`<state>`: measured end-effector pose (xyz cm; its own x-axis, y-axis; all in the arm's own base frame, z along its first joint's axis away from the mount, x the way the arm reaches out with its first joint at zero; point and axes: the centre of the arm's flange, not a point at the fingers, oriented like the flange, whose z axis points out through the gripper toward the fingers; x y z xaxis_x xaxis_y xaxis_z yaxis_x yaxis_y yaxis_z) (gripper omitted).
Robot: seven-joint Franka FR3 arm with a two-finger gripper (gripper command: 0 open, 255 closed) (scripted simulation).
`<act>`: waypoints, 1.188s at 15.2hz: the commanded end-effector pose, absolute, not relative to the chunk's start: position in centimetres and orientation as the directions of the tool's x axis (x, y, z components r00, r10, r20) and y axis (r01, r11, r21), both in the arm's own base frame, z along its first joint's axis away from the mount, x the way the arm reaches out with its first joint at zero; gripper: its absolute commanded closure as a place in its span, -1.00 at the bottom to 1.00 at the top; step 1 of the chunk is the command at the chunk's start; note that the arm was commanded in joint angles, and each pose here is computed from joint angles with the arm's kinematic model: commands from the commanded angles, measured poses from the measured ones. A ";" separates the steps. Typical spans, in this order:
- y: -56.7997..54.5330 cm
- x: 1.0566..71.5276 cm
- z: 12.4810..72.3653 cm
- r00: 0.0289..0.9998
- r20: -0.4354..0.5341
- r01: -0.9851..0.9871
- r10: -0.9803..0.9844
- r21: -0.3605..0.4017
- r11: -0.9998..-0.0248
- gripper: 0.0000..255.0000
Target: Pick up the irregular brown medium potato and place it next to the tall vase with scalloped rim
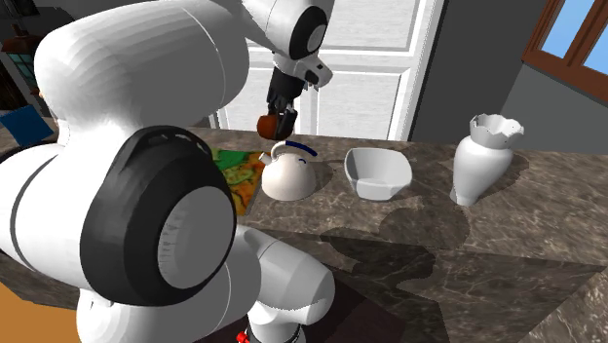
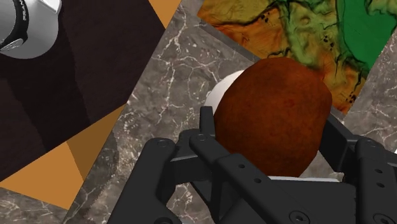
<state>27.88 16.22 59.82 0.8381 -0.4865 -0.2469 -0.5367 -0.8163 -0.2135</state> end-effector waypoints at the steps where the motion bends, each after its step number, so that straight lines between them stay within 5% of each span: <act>1: 16.2 28.0 60.8 0.838 -0.247 -0.537 -0.486 -0.213 -0.816 1.00; 18: 13.8 29.1 68.4 0.838 -0.247 -0.537 -0.486 -0.213 -0.816 1.00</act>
